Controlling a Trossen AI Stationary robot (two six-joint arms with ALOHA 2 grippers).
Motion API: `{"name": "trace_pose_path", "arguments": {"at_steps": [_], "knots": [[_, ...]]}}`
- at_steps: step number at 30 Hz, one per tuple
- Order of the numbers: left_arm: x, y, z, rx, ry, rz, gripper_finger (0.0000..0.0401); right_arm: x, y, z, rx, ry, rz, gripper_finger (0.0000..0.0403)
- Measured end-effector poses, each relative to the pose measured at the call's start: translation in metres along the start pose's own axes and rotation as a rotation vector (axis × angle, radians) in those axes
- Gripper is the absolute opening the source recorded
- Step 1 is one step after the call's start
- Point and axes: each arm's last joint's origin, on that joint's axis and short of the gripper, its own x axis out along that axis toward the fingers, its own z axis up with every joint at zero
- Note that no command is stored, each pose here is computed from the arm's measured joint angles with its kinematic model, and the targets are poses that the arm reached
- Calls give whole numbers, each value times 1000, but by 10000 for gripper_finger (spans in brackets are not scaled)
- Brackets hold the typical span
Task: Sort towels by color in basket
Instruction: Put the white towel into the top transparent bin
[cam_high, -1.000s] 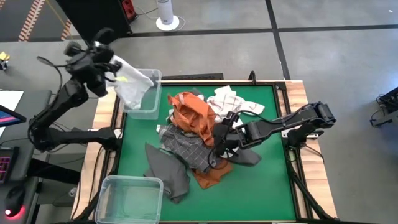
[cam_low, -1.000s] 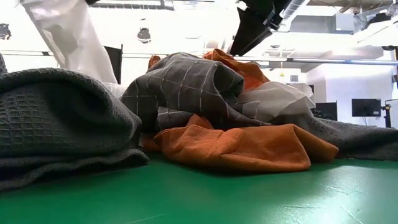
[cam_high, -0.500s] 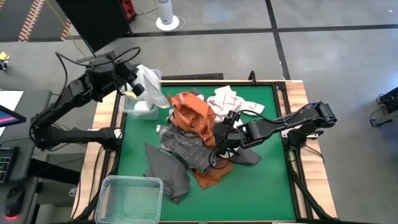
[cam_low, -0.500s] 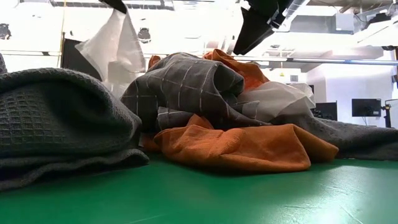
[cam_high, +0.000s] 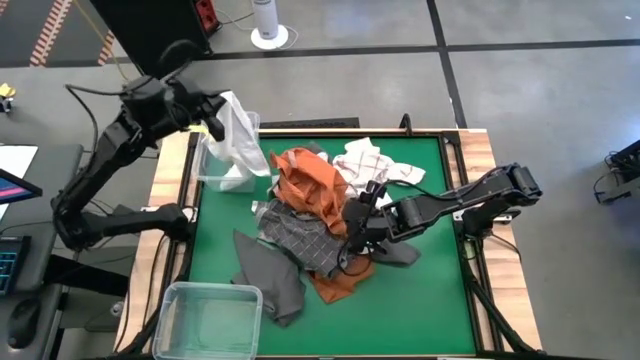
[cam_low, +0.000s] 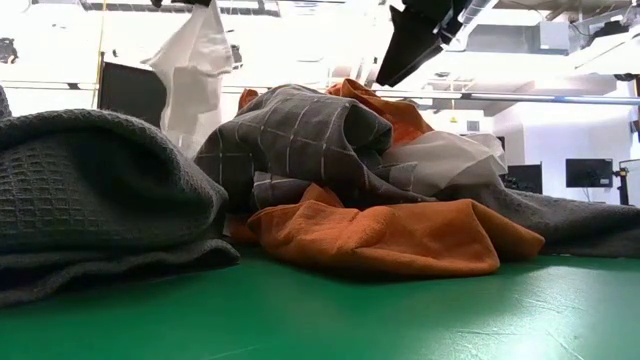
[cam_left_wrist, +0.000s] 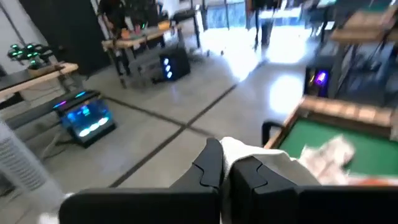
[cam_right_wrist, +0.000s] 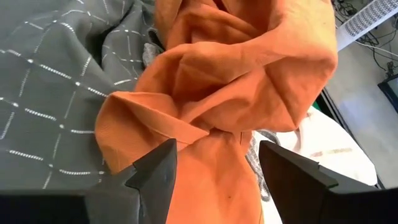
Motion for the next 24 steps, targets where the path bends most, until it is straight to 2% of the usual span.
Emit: {"name": "trace_pose_path", "arguments": {"at_steps": [4,8,15,21,24], "knots": [[0,6,4,-79,-53,-25,0,0,0,0,0,1,1,260],[1,10,-4,-103,3,-3,0,-1,2,0,-4,-1,6,260],[9,16,-49,-129,147,53,0,-8,9,-3,-23,-17,13,260],[16,21,-75,-146,258,98,0,-12,14,-5,-29,-25,23,260],[18,23,-83,-117,338,174,0,-12,14,-5,-16,-25,24,260]]}}
